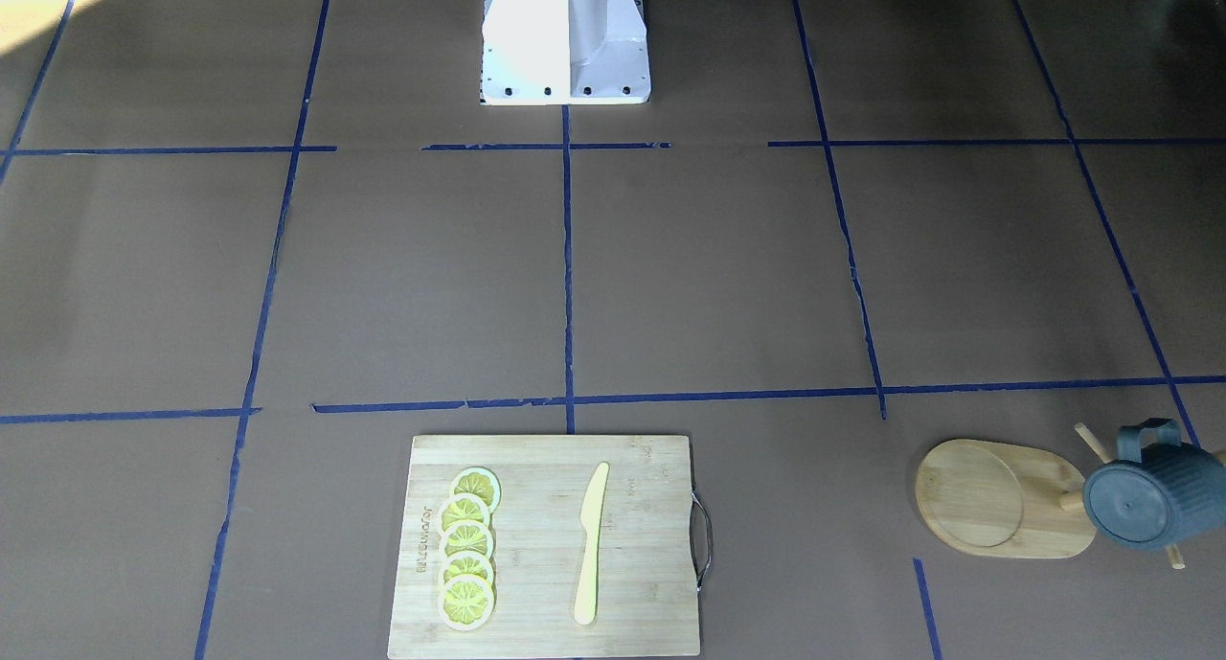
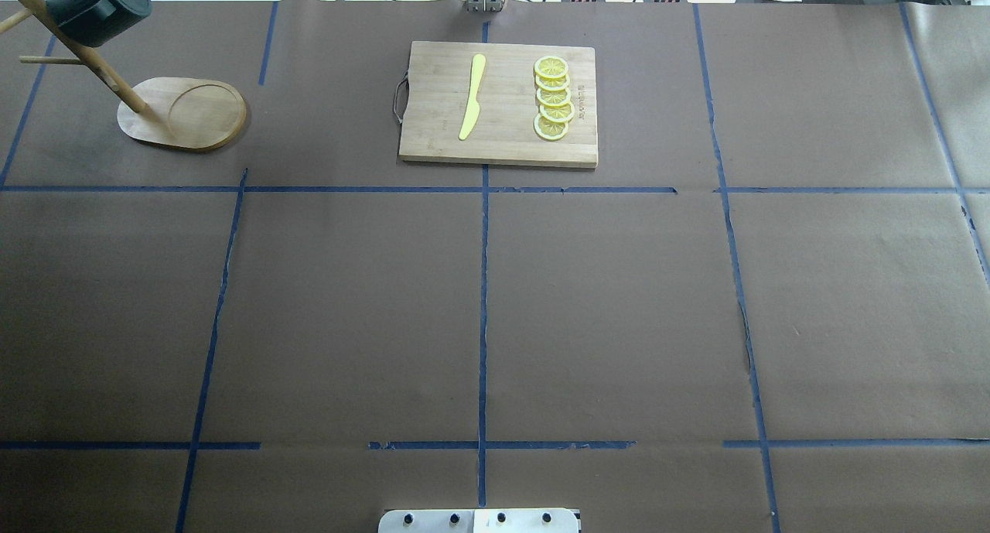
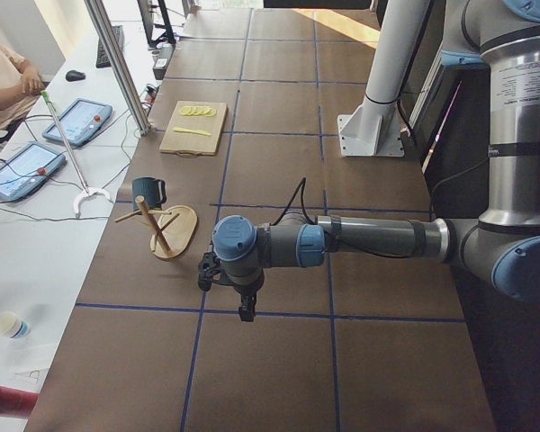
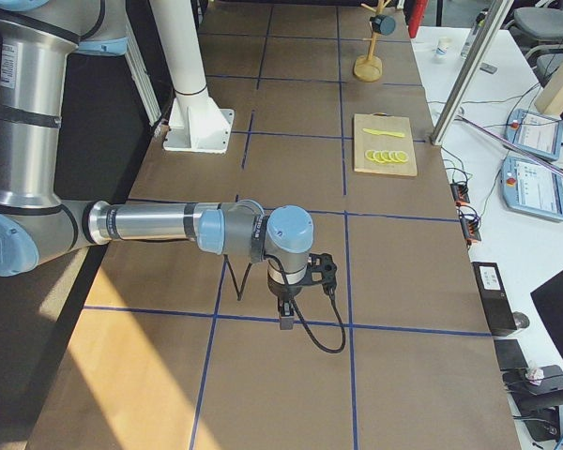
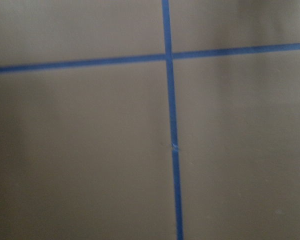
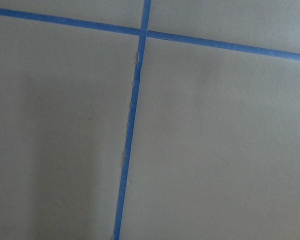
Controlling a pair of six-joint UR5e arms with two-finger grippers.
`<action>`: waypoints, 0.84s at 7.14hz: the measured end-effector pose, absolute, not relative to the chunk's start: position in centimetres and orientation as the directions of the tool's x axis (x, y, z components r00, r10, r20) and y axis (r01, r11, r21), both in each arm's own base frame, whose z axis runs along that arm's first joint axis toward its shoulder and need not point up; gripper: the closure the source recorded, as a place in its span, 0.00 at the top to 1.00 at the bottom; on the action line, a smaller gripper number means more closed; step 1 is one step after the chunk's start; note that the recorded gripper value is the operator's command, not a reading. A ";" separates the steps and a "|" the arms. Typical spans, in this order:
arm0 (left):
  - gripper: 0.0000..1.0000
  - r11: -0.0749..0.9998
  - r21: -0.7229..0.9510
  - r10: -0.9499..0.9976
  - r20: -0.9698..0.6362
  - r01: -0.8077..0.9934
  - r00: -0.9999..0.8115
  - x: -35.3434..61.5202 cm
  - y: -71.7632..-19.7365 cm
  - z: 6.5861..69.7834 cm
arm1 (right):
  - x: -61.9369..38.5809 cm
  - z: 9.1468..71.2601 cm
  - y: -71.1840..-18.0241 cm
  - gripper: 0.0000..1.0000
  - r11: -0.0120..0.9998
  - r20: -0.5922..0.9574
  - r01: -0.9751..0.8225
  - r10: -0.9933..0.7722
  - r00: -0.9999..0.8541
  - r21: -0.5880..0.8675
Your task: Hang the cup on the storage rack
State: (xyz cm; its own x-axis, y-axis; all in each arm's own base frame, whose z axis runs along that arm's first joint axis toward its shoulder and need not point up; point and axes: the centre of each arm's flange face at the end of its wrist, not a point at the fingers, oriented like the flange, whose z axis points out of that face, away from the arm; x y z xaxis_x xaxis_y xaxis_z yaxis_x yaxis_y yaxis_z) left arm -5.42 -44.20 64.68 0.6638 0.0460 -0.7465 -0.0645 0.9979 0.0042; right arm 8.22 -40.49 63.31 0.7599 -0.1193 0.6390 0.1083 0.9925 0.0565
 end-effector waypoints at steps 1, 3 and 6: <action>1.00 0.998 0.004 0.045 -0.752 -0.064 0.658 -5.4 -44.0 64.6 | 8.2 63.2 -40.6 1.00 0.993 0.640 0.105 -0.116 0.759 0.055; 1.00 0.998 0.024 0.059 -0.752 -0.062 0.656 -5.5 -44.1 64.0 | 8.2 63.2 -40.6 1.00 0.994 0.643 0.099 -0.107 0.758 0.048; 1.00 0.998 0.030 0.064 -0.739 -0.061 0.670 -5.6 -43.6 64.1 | 8.2 63.4 -40.5 1.00 0.994 0.645 0.097 -0.100 0.757 0.040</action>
State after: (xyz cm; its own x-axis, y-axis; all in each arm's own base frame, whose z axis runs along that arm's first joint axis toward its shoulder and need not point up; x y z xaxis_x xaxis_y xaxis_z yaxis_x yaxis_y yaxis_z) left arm -5.57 -43.58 64.12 0.6704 0.0635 -0.7392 -0.0613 0.9977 0.0301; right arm 8.16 -40.49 63.37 0.7574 -0.0998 0.6453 0.0970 0.9945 0.0400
